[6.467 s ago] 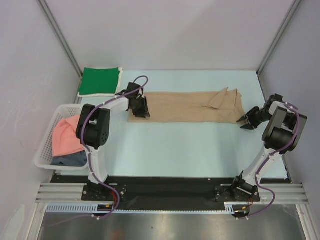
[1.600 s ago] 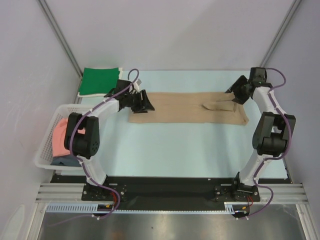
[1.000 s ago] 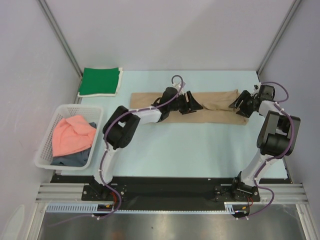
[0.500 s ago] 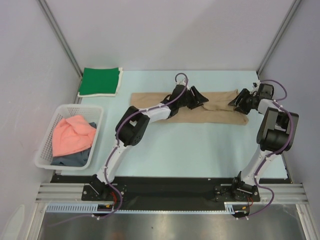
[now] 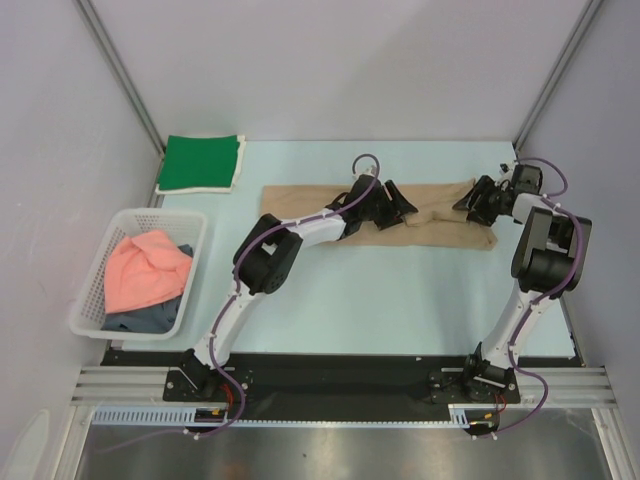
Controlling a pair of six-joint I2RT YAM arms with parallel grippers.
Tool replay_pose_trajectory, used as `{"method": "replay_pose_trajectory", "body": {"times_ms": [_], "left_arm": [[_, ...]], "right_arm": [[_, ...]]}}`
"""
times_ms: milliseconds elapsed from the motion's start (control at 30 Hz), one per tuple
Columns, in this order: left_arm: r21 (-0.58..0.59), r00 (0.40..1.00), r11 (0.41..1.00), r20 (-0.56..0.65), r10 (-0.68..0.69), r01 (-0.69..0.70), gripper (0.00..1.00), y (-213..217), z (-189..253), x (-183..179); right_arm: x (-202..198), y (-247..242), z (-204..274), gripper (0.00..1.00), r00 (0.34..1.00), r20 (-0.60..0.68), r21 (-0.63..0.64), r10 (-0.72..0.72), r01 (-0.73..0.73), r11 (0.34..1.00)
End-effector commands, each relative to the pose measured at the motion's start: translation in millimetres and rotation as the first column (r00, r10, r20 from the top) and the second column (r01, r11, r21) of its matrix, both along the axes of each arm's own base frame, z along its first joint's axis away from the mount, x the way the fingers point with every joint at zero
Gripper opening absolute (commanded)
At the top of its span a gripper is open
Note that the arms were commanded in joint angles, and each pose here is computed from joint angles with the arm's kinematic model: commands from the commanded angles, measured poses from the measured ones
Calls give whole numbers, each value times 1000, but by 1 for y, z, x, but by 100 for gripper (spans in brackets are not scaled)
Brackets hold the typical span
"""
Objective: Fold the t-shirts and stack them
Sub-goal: Fold the tshirt
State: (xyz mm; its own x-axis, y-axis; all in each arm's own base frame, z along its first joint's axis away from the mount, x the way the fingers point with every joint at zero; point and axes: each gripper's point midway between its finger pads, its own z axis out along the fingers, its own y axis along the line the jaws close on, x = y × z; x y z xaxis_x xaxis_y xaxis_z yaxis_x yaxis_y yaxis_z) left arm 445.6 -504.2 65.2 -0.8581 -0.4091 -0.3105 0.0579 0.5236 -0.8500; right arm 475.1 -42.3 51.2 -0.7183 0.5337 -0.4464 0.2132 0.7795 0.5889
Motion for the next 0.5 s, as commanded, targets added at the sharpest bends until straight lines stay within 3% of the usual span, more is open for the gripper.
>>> {"method": "replay_pose_trajectory", "body": {"times_ms": [0,167,333,400,467], "left_arm": [[-38,995,999,100,3,1,67,-3,58,5],[-36,998,999,62,-9,11,66,-6,45,2],[-72,998,997,54,-25,29,56,-18,44,4],[-92,997,995,69,-33,39,45,-22,48,4],[-105,996,993,83,-37,45,36,-23,52,5]], "right_arm": [[16,3,17,58,997,62,-16,42,-41,999],[19,5,17,57,997,66,7,34,-35,999],[21,7,13,56,997,59,11,44,-45,999],[21,8,13,54,997,62,16,52,-53,998],[25,9,18,42,995,80,29,55,-58,998]]}}
